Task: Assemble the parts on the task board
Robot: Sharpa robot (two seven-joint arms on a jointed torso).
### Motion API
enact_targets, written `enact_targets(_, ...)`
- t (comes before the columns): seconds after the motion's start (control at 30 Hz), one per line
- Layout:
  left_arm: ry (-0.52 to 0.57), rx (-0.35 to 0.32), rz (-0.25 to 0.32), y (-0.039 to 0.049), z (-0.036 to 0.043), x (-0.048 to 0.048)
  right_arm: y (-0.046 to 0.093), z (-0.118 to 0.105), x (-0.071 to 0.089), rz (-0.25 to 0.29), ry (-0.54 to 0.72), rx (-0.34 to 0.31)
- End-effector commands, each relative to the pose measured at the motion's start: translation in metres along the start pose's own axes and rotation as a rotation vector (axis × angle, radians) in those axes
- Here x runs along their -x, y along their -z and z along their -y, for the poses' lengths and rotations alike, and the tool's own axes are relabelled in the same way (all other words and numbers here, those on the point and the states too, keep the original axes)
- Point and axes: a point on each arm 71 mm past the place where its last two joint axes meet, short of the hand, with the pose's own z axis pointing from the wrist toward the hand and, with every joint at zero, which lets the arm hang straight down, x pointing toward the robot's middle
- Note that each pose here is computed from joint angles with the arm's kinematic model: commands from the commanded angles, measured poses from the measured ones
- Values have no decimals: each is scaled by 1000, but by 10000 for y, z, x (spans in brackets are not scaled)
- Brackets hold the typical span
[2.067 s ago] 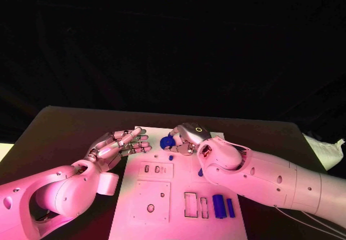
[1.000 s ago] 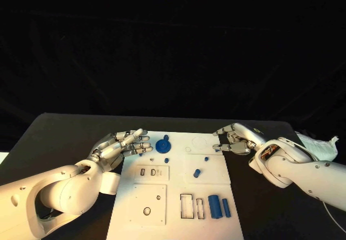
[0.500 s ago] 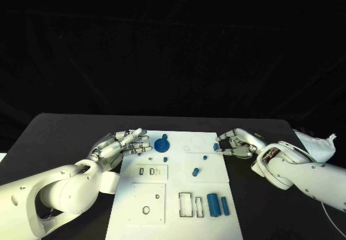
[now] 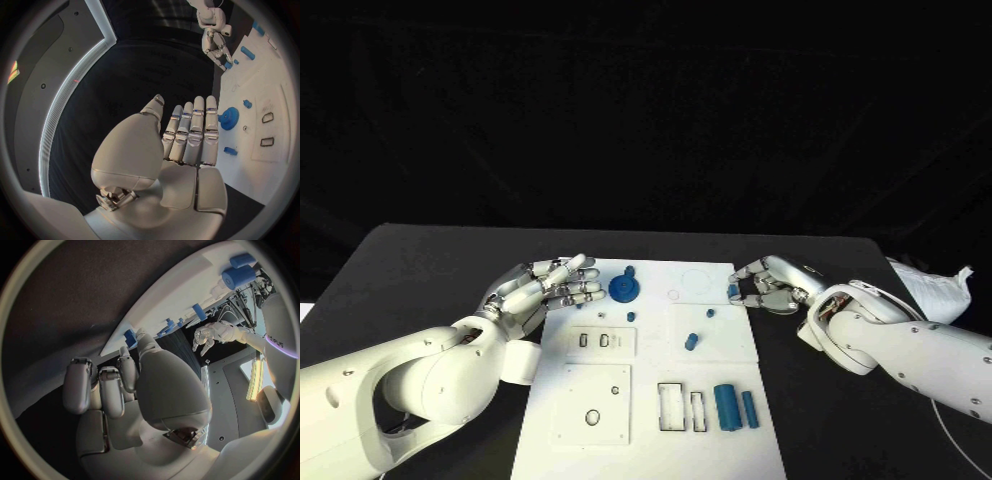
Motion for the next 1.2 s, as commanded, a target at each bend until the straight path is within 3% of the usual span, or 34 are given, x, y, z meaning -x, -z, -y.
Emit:
enact_targets(0.03, 12, -5, -21, -5, 2, -24, -12, -8, -36, -28, -3, -2)
enact_targets(0.57, 12, -3, -21, -6, 0, -23, -45, -13, -55, -34, -7, -7)
enact_targets(0.87, 11, -3, -20, -5, 1, -18, -55, -17, -21, 8, -13, -18)
enact_targets(1.0, 11, -3, -20, -5, 1, -15, -70, -140, -20, 31, -48, -15)
enact_targets(1.2, 10, -4, -15, -12, 1, 5, -115, -503, -49, 40, -84, 2)
